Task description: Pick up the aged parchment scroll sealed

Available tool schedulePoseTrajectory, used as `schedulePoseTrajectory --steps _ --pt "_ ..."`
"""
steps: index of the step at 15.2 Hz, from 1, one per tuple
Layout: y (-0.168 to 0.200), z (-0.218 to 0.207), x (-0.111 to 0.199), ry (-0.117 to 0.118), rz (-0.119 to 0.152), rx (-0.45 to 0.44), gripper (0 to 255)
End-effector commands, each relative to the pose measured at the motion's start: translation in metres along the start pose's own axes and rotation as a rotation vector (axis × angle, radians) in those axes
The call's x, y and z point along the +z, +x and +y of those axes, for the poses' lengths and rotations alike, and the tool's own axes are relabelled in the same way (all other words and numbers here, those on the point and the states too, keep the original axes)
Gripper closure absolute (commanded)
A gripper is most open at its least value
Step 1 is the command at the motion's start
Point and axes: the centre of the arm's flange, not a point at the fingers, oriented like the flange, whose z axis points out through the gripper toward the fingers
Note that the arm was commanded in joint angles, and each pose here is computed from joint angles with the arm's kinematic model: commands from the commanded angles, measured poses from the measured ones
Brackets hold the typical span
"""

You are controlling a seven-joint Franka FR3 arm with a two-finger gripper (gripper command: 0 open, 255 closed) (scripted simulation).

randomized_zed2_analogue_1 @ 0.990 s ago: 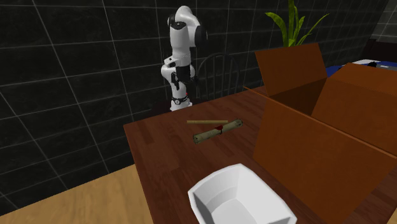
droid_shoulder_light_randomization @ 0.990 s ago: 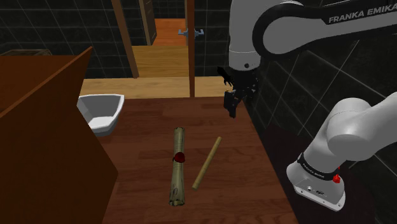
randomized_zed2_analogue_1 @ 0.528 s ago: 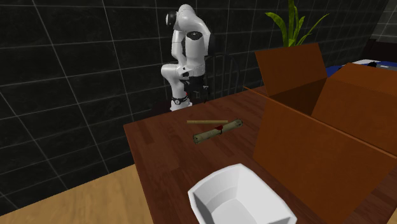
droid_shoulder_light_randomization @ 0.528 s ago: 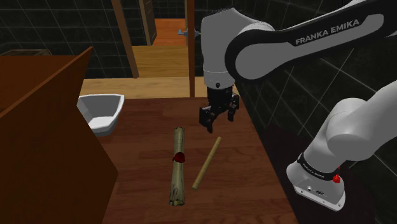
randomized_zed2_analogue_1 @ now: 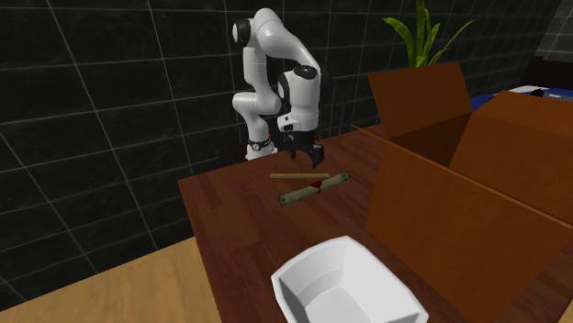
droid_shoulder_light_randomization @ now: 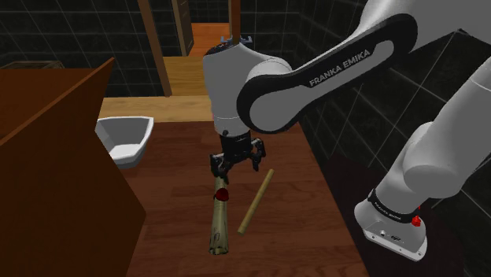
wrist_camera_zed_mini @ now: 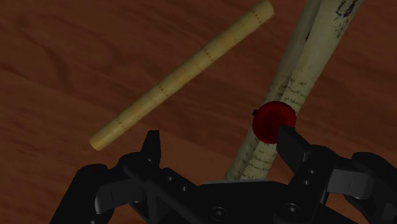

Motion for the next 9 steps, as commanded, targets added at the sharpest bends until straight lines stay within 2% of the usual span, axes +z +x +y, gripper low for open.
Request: schedulePoseTrajectory --steps 1,4,9 --pt "0.006 -0.025 0.008 0.002 0.002 0.035 0" --pt "0.016 -0.060 0.023 0.001 0.004 0.081 0" --pt "0.020 -0.065 0.045 0.001 0.005 0.086 0"
